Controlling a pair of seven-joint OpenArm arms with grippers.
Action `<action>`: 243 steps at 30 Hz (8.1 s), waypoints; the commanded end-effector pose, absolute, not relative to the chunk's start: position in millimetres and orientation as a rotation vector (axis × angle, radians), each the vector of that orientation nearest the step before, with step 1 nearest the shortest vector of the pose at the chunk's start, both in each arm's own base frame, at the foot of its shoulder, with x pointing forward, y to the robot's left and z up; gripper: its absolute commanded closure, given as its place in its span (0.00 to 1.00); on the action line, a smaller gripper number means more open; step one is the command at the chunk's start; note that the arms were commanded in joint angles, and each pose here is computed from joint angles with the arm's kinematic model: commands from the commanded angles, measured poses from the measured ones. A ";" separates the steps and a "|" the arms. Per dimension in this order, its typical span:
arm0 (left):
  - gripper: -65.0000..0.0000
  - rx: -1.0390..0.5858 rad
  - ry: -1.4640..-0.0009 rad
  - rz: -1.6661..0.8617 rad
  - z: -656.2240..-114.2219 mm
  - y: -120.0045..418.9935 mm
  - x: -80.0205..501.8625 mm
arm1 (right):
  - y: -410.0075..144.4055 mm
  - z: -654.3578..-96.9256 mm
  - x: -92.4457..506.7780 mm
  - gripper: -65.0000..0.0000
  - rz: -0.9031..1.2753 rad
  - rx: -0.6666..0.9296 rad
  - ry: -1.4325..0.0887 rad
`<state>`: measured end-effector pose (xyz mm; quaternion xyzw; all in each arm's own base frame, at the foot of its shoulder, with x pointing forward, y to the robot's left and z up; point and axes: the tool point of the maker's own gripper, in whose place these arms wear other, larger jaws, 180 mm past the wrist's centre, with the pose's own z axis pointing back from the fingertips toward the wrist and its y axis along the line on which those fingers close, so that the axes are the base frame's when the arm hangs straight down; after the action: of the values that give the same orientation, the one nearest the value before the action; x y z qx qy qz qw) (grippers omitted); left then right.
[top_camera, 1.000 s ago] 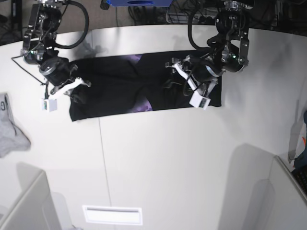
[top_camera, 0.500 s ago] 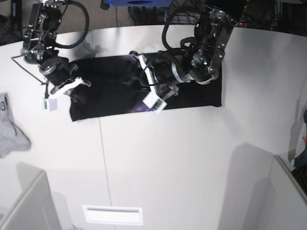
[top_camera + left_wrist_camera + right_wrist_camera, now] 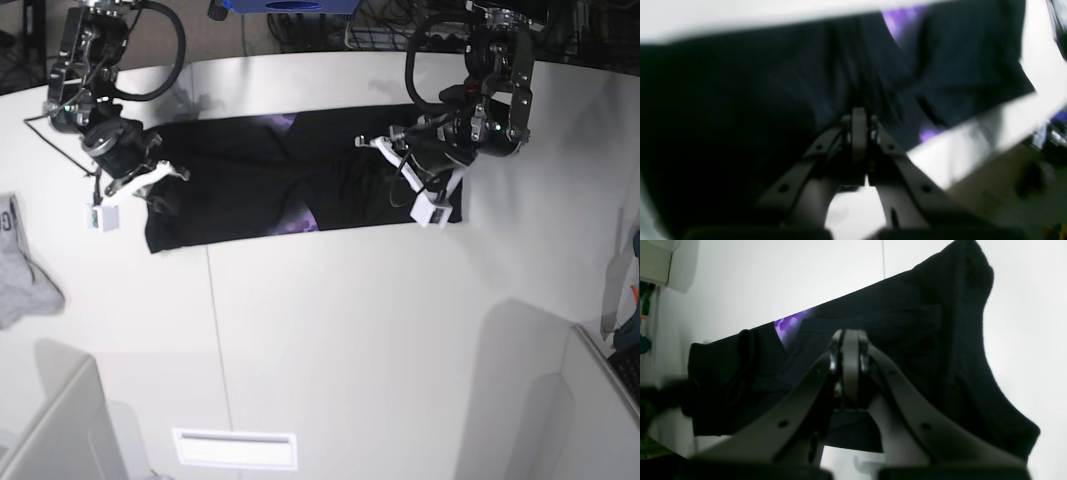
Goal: Fold the T-shirt properly
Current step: 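Release the strip end and raise the left gripper away, then grasp both ends of the black strip with left and right grippers, then fold the strip end with the right gripper over toward the left gripper, then press the folded bundle flat with the right gripper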
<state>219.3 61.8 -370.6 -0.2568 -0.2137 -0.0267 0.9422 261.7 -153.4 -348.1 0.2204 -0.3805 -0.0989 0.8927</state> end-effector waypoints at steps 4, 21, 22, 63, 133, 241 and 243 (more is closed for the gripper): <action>1.00 -0.563 -0.417 -0.132 -370.5 37.6 212.9 | -156.1 -336.8 268.2 1.00 -0.196 0.460 -0.836; 1.00 -0.748 -0.514 0.037 -330.0 56.2 251.4 | -172.6 -335.9 265.9 1.00 -0.238 0.434 -0.849; 1.00 -0.721 -0.536 0.098 -328.7 84.9 254.2 | -176.2 -332.7 266.9 1.00 -0.269 0.447 -0.864; 1.00 0.060 -0.532 0.035 -414.7 310.3 144.7 | -175.0 -440.8 248.2 0.41 -0.210 0.555 -0.394; 1.00 -0.254 -0.609 -0.353 -413.2 131.8 209.8 | 53.9 -315.4 253.0 1.00 0.033 0.823 -0.501; 1.00 -0.145 -0.711 0.126 -361.3 274.9 136.5 | 171.3 -348.5 215.2 0.53 0.500 0.759 -0.360; 1.00 -0.144 -0.718 0.125 -360.1 275.6 139.1 | 180.3 -343.5 205.2 0.53 0.564 0.756 -0.324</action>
<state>133.0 272.2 -369.5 -0.0742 -0.3324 0.0679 0.9377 199.2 168.2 -361.7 0.3403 -0.1352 0.2684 0.8910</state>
